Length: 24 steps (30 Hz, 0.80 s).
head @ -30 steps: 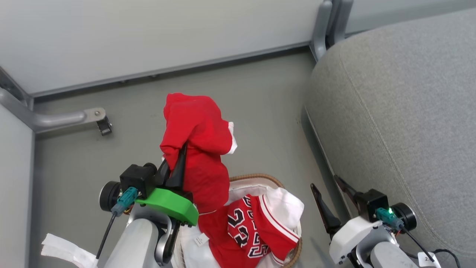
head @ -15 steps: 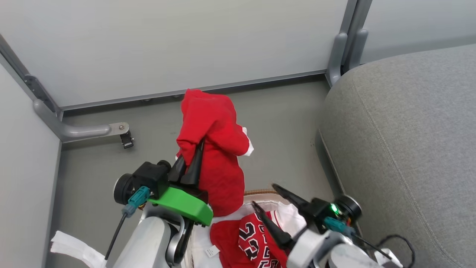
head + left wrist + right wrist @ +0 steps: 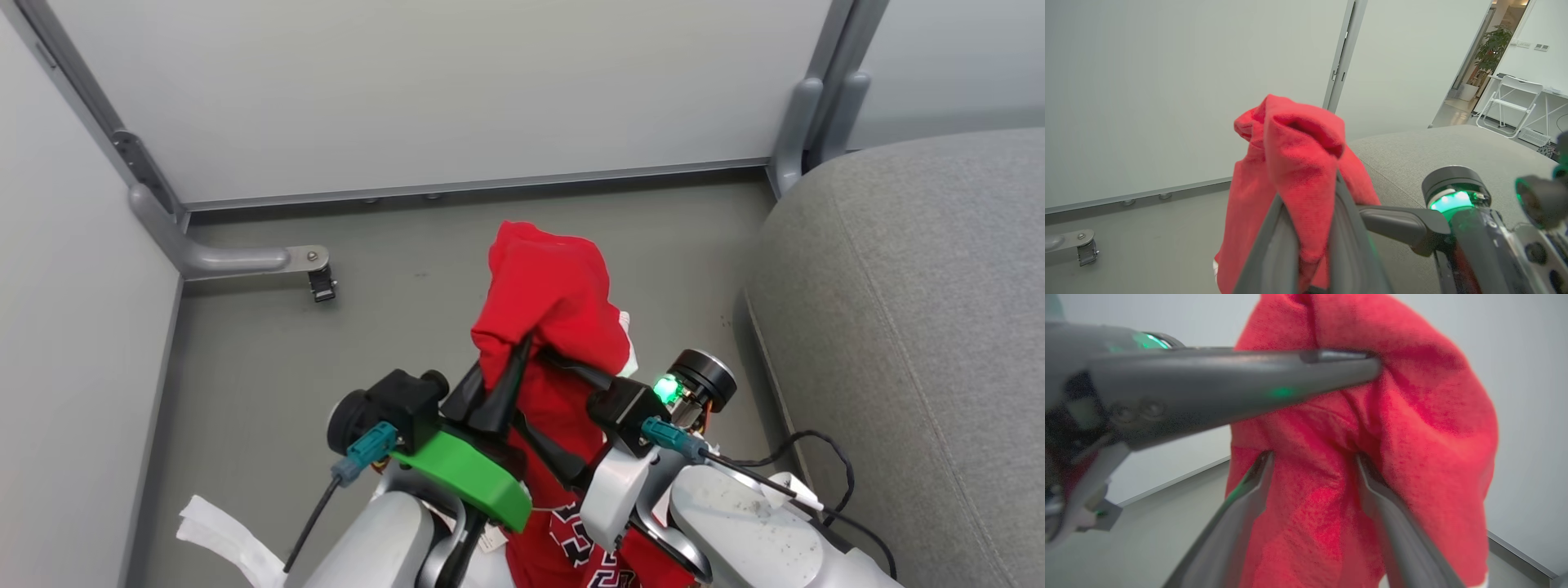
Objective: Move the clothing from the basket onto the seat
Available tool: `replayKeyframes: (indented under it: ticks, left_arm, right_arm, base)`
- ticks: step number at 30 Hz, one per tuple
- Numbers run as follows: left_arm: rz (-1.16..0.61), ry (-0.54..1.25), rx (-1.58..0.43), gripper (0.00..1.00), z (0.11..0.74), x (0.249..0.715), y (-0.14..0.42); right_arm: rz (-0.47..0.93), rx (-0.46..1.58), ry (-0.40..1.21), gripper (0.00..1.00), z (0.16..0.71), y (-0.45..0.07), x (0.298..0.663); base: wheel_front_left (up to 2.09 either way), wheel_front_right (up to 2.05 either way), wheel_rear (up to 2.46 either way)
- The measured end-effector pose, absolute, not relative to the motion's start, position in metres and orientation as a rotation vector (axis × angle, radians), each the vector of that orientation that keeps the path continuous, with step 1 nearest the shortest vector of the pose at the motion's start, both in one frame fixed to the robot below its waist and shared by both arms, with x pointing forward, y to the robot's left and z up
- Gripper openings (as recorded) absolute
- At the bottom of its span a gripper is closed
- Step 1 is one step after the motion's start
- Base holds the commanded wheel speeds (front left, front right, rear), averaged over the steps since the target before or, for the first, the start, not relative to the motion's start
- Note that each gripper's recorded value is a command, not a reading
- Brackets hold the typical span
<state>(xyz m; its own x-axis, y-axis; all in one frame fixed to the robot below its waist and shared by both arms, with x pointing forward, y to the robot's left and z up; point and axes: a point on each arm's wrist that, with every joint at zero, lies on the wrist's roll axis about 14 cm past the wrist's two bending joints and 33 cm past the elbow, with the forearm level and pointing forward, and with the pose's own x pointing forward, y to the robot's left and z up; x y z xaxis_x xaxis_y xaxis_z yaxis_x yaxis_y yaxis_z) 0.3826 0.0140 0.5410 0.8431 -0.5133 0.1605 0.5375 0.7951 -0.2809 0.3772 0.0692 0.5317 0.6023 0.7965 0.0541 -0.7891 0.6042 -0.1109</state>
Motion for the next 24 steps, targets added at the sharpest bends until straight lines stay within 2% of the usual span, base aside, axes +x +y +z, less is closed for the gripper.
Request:
replayKeyframes:
  ticks: [11,12,14,24]
  left_arm:
    - [-0.609,-0.056,-0.391,0.0,0.543,0.36,0.002]
    - [-0.607,-0.057,-0.39,0.0,0.543,0.359,0.003]
    - [-0.602,-0.055,-0.393,0.0,0.543,0.359,0.004]
    - [-0.58,-0.051,-0.405,0.0,0.541,0.366,0.009]
  right_arm:
    - [0.952,-0.104,-0.078,1.0,0.523,0.087,0.374]
    - [0.956,-0.103,-0.079,0.6,0.524,0.089,0.373]
    - [0.962,-0.098,-0.082,0.0,0.525,0.091,0.372]
    - [0.917,-0.055,-0.061,0.0,0.522,0.08,0.379]
  base:
    - [0.0,0.0,0.0]
    - [0.0,0.0,0.0]
    - [0.0,0.0,0.0]
    - [0.0,0.0,0.0]
